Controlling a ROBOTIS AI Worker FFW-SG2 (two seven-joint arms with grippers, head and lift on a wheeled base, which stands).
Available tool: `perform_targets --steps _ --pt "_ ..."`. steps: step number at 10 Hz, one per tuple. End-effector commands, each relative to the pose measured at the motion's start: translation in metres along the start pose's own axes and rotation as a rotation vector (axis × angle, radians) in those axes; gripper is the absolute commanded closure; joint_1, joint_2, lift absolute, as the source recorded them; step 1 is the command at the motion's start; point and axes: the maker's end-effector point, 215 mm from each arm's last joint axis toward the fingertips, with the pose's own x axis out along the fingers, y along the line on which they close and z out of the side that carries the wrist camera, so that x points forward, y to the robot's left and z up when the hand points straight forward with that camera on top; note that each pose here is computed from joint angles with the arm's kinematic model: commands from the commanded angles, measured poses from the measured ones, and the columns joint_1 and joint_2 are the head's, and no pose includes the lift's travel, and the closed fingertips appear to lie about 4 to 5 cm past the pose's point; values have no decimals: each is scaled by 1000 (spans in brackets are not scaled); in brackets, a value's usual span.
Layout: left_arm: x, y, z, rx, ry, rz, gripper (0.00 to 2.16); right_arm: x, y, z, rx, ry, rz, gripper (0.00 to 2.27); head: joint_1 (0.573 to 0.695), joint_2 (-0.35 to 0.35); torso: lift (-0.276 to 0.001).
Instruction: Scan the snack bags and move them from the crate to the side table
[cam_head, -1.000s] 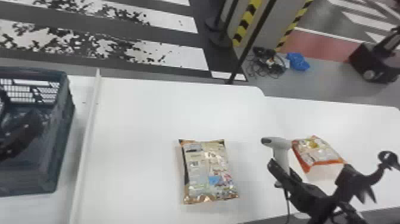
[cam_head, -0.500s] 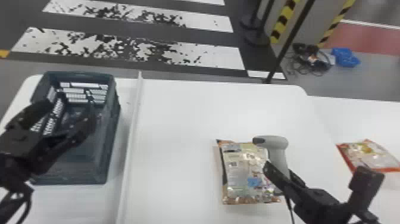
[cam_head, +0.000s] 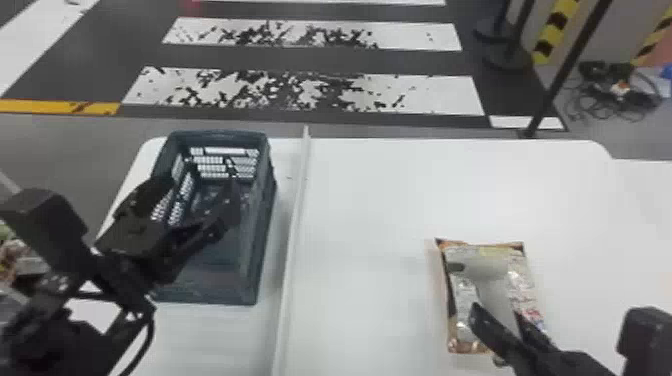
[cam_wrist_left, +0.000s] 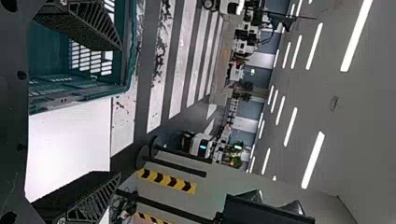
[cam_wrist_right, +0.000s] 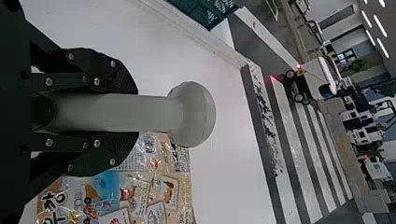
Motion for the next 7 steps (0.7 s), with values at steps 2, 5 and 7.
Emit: perform_targets --steps 2,5,7 --pt "-3 -3 -1 18 6 2 39 7 -14 -12 -78 5 -65 2236 695 20 -87" --pt "-4 -5 0 18 5 -1 39 13 -11 -23 -115 7 -105 2236 695 11 -87" --pt "-7 -6 1 22 6 -2 39 17 -15 -34 -131 33 -115 2236 695 18 -87"
